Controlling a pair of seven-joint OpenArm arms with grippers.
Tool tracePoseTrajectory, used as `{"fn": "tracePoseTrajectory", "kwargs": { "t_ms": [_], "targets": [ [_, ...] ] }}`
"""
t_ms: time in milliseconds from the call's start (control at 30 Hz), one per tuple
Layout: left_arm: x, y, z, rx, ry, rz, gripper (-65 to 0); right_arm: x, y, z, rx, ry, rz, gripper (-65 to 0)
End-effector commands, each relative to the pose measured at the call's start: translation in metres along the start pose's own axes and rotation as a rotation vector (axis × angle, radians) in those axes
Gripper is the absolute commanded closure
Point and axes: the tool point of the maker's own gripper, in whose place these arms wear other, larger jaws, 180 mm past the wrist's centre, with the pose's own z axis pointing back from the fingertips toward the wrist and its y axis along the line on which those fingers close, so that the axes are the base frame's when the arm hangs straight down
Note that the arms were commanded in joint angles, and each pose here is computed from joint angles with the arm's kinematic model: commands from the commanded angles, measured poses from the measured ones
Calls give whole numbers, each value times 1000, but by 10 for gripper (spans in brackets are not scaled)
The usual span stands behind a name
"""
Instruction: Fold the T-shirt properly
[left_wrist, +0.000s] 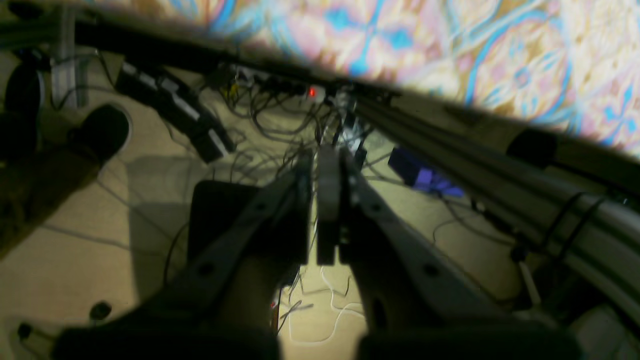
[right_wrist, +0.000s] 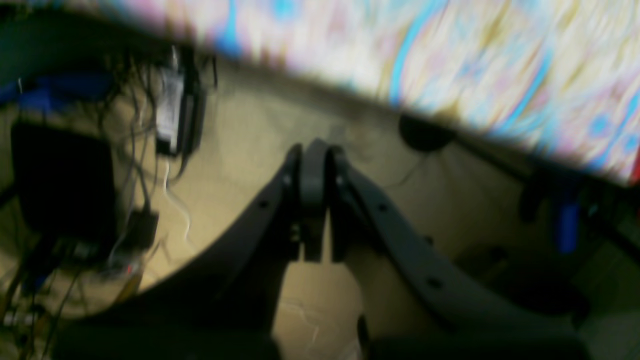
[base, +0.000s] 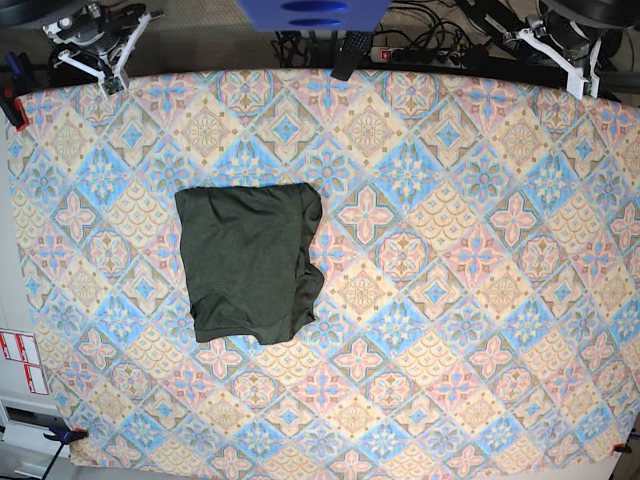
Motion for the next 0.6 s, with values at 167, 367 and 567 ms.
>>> {"fn": "tracePoseTrajectory", "kwargs": {
  "t_ms": [167,367,567],
  "targets": [
    [-38,13,-5,75,139,-110,0,-51,15,0,52,114,-22,0],
    [-83,9,-39,65,213,-177,0,-111,44,-25,163,234,-136,0],
    [-135,5,-77,28,277,-176,0,-134,70,-60,249,216,-281,0]
  ]
}}
